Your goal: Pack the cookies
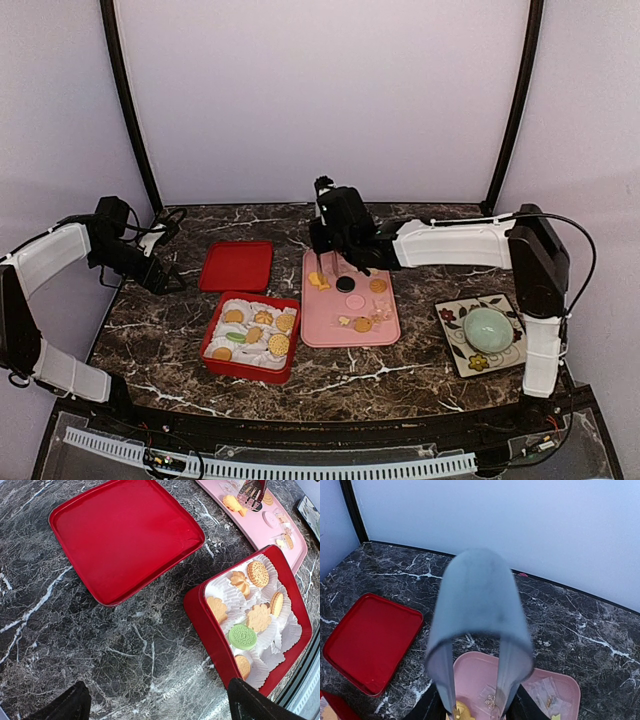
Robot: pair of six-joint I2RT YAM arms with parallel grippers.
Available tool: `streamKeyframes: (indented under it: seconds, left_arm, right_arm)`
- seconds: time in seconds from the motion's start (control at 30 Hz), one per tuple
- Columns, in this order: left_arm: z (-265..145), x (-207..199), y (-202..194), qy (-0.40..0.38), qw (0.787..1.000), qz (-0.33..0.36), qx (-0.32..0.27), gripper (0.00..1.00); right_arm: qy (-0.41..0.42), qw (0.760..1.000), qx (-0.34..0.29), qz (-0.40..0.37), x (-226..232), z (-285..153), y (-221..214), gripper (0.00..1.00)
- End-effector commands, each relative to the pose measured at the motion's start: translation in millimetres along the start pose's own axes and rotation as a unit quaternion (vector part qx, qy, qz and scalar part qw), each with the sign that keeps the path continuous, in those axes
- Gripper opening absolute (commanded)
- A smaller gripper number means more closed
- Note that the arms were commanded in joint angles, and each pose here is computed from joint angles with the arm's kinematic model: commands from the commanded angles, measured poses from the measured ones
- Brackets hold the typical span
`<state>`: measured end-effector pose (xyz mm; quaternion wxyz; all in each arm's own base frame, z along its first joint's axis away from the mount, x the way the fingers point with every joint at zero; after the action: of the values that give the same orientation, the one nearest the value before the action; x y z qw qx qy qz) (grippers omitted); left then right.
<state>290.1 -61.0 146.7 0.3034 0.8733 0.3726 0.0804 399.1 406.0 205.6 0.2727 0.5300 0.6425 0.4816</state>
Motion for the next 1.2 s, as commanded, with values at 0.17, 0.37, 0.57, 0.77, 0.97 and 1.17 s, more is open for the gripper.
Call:
streamKeyframes:
  seconds: [0.17,0.37,0.57,0.77,0.97,1.17]
  left_arm:
    - [2,0,-4,-0.004,1.000,0.000,0.005,0.98]
    - [4,0,-5,-0.009,1.000,-0.003,0.006,0.98]
    - [5,0,-4,-0.013,1.000,-0.005,0.005,0.98]
    - [4,0,-3,-0.011,1.000,-0.004,0.003,0.98]
    - [3,0,-3,-0.010,1.000,-0.004,0.004,0.98]
    - [3,0,-4,-0.008,1.000,-0.001,0.006,0.98]
  right_arm:
    - [0.014,1.000,0.004,0.027,4,25,-6,0.40]
    - [0.003,1.000,-0.011,0.022,-7,9,9,0.40]
    - [-0.010,0.999,-0.038,0.024,-23,-17,33,0.40]
    - [-0.016,0.999,-0.035,0.031,-34,-23,26,0.40]
    - [-0.021,0.999,-0.019,0.037,-39,-18,6,0.40]
    - [-0.036,0.999,-0.010,0.030,-45,-13,-8,0.40]
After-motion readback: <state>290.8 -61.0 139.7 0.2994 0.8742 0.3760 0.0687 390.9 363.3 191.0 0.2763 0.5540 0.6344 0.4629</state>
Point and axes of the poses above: each gripper's point midway between its finger pads, its own z axis out along the fingers, its own x axis along the line the jaws close on, y = z × x, the point moved 1 cm from there along -z, back along the fingers, and after that the axes turned 12 degrees about z, right-handed, at the moved point
